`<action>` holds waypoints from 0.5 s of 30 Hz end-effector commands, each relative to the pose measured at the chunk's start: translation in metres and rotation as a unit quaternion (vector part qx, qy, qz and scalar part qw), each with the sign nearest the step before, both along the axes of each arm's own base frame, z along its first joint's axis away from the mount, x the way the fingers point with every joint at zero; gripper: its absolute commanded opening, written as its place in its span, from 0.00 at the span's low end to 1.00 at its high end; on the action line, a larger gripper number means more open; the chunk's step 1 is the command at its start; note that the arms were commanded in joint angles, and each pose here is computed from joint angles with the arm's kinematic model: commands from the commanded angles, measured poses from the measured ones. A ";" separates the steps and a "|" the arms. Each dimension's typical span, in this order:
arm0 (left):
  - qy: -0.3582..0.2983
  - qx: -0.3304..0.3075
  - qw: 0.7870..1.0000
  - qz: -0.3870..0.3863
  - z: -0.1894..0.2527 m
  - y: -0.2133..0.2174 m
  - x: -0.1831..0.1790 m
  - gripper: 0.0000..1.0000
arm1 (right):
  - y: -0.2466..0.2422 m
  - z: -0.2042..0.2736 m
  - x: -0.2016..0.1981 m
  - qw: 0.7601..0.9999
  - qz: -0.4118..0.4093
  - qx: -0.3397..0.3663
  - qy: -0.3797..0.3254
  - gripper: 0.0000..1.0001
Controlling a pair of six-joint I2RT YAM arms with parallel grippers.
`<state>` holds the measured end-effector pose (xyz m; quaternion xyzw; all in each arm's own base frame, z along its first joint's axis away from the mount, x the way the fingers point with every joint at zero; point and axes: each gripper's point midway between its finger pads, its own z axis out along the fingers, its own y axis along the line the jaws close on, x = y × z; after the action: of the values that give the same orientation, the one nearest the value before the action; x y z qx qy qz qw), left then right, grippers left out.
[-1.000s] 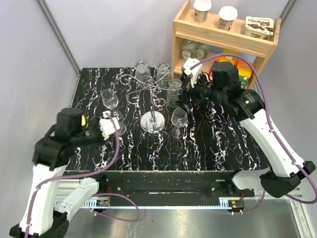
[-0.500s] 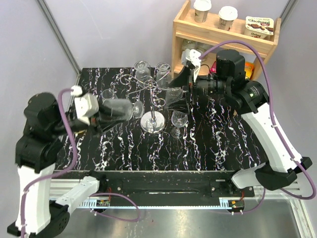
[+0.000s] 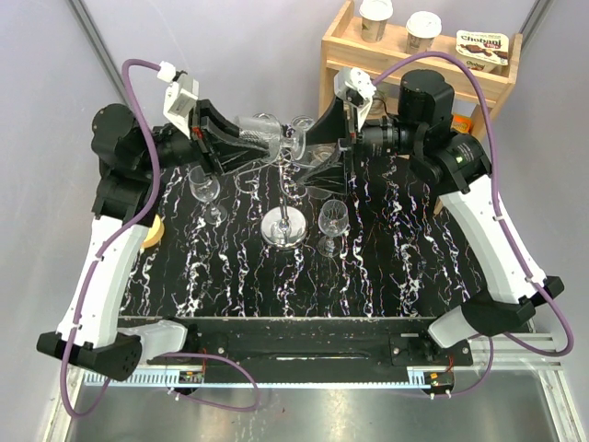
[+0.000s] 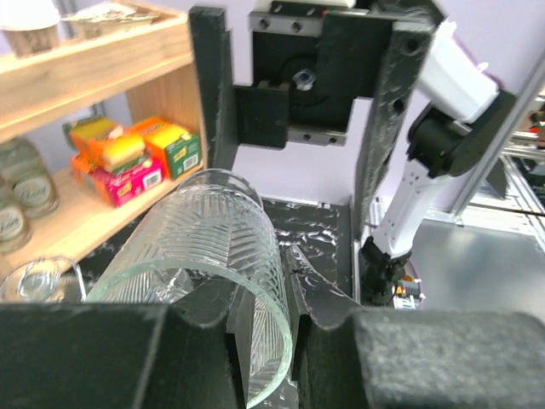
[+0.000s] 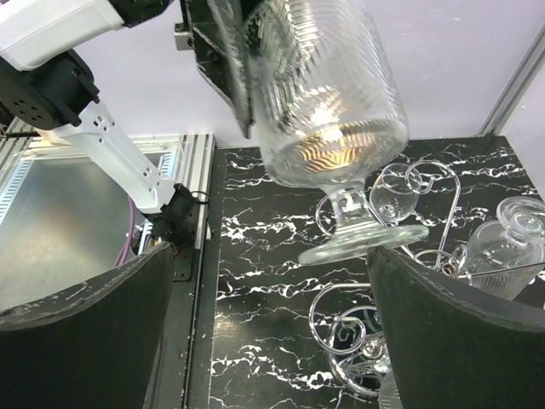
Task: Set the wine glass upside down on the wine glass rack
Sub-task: Turn the wine glass upside down at the wine rack.
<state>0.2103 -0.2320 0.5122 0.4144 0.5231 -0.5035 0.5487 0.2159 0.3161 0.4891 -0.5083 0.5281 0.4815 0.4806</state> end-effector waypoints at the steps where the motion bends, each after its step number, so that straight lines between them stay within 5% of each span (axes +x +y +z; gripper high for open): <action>1: -0.090 -0.063 0.990 -0.087 0.052 0.001 -0.048 0.00 | 0.000 0.020 0.009 0.999 -0.017 0.020 -0.046 1.00; 15: -0.062 -0.059 0.991 -0.100 0.034 0.000 -0.047 0.00 | 0.002 0.024 0.019 0.997 -0.018 0.019 -0.070 0.99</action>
<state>0.1792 -0.2362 0.5355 0.4437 0.4461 -0.5700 0.5284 0.2365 0.3207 0.4951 -0.5132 0.5193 0.4546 0.5102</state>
